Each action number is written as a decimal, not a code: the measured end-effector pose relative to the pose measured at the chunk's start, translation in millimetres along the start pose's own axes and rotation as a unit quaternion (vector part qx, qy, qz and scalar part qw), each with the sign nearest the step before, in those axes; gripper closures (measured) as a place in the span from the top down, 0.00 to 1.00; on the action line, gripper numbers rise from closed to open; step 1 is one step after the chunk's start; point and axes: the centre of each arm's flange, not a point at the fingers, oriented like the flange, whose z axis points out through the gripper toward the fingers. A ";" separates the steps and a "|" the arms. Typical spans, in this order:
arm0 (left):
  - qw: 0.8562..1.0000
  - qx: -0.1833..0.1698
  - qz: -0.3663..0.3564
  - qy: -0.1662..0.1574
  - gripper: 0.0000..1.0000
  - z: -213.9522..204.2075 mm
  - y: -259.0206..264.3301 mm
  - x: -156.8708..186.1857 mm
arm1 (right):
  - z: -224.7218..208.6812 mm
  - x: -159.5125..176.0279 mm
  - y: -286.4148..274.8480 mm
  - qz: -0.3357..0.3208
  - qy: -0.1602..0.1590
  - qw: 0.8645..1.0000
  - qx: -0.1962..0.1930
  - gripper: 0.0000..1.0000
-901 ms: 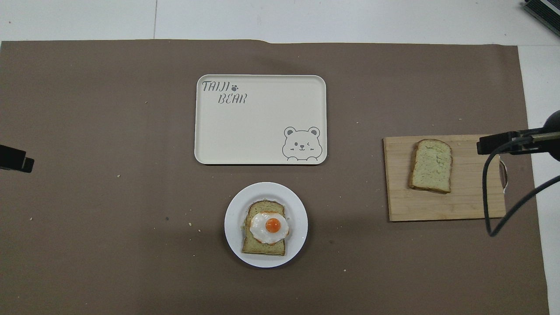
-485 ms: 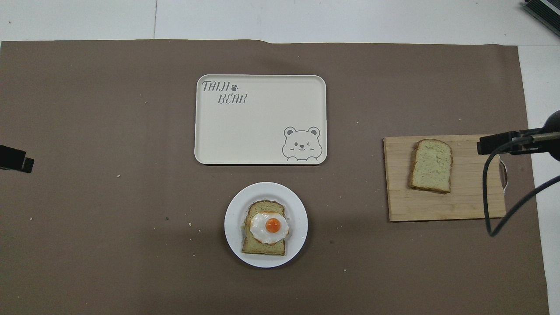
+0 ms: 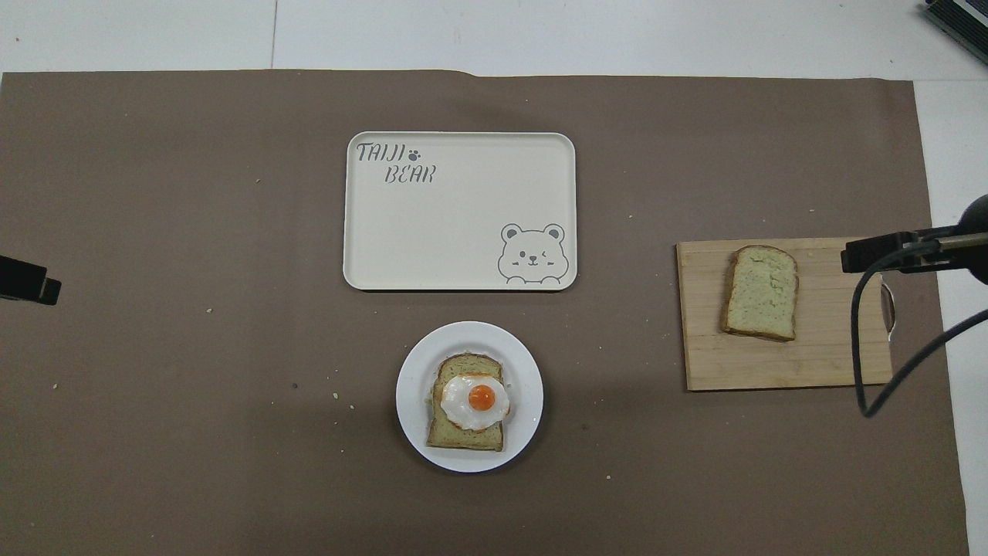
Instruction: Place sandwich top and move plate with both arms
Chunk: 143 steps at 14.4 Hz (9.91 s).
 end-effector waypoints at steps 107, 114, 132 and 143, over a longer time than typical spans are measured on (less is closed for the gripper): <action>1.000 0.000 0.015 -0.012 1.00 7.1 16.9 -7.8 | 146.7 38.5 -66.2 0.004 -0.069 0.992 0.106 0.04; 1.000 0.000 0.015 -0.012 1.00 6.8 17.2 -9.1 | 144.5 8.9 -154.6 0.002 -0.100 0.983 0.153 0.04; 1.000 0.000 0.015 -0.012 1.00 6.8 17.2 -9.2 | 154.5 -94.0 -324.8 0.002 -0.088 0.982 0.165 0.04; 1.000 0.000 0.015 -0.012 1.00 6.8 17.2 -9.2 | 186.3 -125.8 -351.5 -0.016 -0.044 0.983 0.175 0.04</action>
